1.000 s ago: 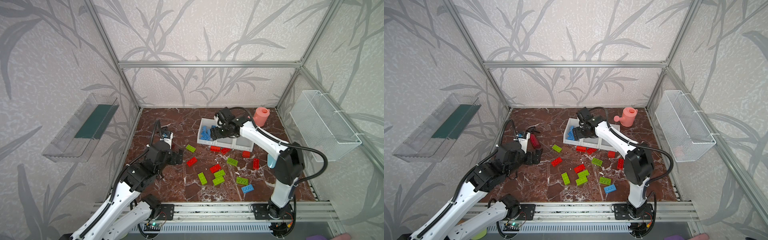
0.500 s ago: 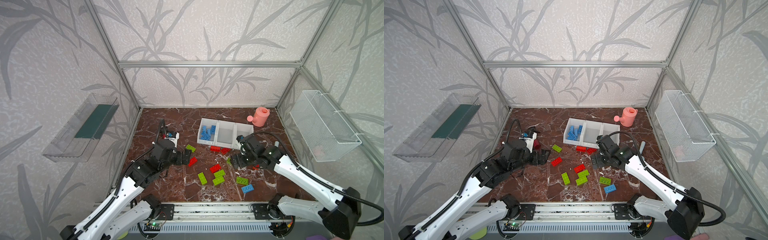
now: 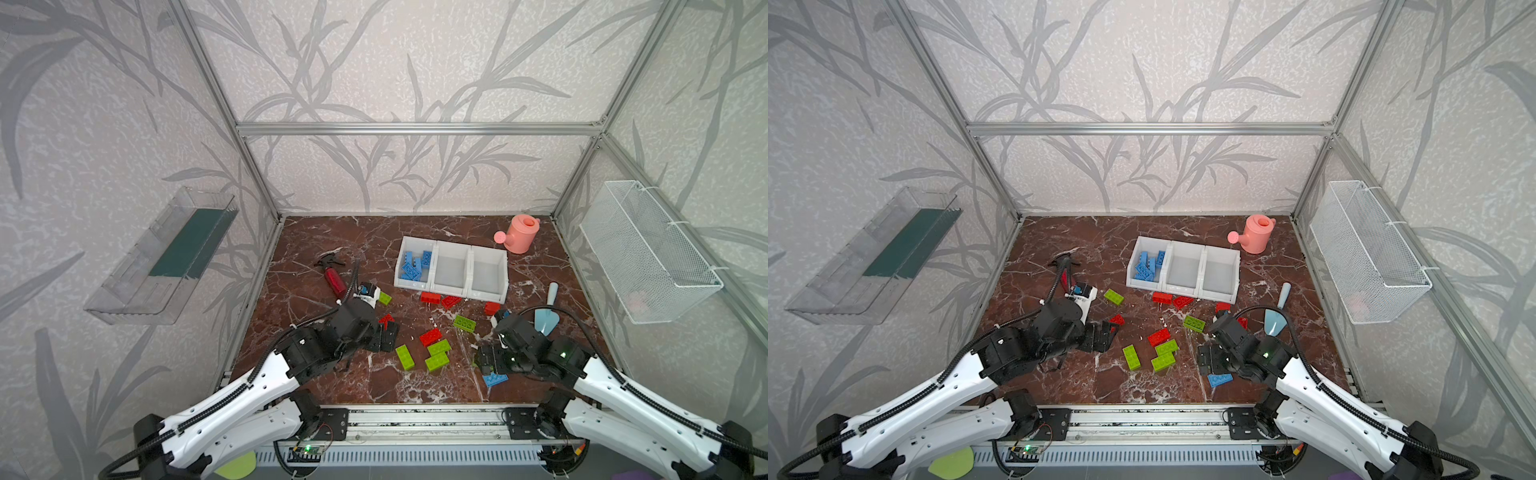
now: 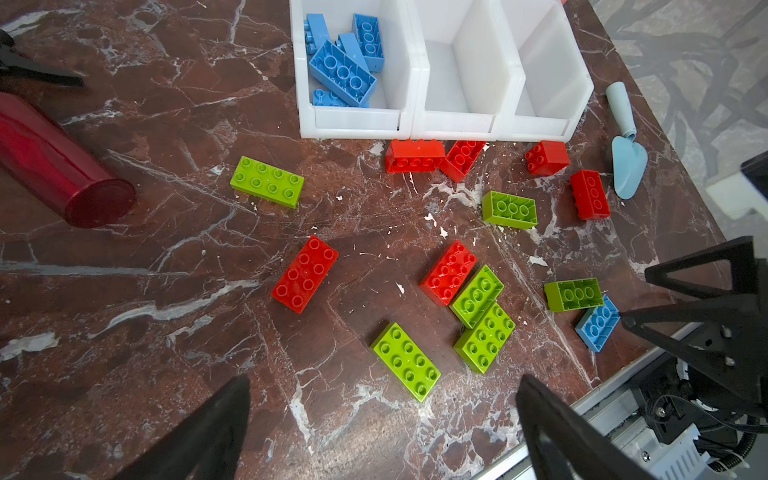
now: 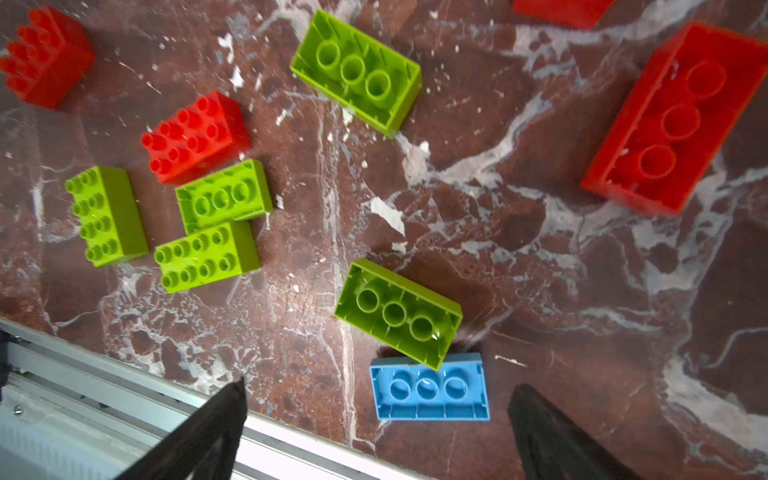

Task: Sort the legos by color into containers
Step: 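Reach the right gripper to the blue brick beside a green brick and grasp, then carry the blue brick over the bin and drop it in, right gripper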

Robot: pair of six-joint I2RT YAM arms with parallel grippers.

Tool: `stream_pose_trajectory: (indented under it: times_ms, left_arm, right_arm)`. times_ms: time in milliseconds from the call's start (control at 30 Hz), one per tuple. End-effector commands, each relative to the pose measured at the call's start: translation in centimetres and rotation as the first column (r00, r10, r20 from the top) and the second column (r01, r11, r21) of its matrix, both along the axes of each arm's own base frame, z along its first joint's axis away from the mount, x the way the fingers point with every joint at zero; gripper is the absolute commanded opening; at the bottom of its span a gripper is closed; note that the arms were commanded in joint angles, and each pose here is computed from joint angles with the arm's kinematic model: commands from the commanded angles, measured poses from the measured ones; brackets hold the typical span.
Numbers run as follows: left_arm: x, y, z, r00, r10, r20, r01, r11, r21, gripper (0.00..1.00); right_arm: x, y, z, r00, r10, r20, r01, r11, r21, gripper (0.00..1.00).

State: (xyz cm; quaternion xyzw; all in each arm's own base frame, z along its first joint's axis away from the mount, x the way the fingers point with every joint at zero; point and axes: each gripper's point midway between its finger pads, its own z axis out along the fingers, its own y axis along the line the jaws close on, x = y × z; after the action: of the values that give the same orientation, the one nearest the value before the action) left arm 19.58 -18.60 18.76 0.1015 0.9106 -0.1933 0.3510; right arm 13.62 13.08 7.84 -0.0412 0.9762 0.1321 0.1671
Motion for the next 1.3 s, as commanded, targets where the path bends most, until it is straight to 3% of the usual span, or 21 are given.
stream_pose_trajectory:
  times_ms: [0, 267, 900, 1100, 1267]
  left_arm:
    - [0.2, 0.7, -0.2, 0.998, 0.061, 0.025, -0.061, 0.998, -0.003, 0.99]
    - [-0.3, 1.6, -1.2, 0.995, 0.09, 0.035, -0.089, 0.996, -0.027, 0.99]
    - [-0.5, 2.2, -2.4, 0.994, 0.105, 0.039, -0.104, 0.994, -0.024, 0.98]
    - [-0.4, 2.2, -2.3, 0.993, 0.106, 0.045, -0.105, 0.994, -0.018, 0.98]
    - [-0.4, 2.3, -2.4, 0.993, 0.11, 0.044, -0.109, 0.994, -0.017, 0.99]
  right_arm:
    - [-0.5, -1.0, -1.3, 0.997, -0.081, -0.01, 0.08, 0.996, -0.047, 0.99]
    - [-0.5, -1.8, -3.4, 0.994, -0.11, -0.005, 0.109, 0.99, -0.093, 0.99]
    - [-1.9, -0.8, -5.7, 0.999, -0.016, -0.052, 0.004, 0.977, -0.214, 0.97]
    - [-1.8, -0.8, -5.9, 0.998, -0.009, -0.061, -0.006, 0.969, -0.246, 0.89]
    - [-1.8, -0.6, -6.1, 0.998, -0.007, -0.066, -0.01, 0.969, -0.247, 0.75]
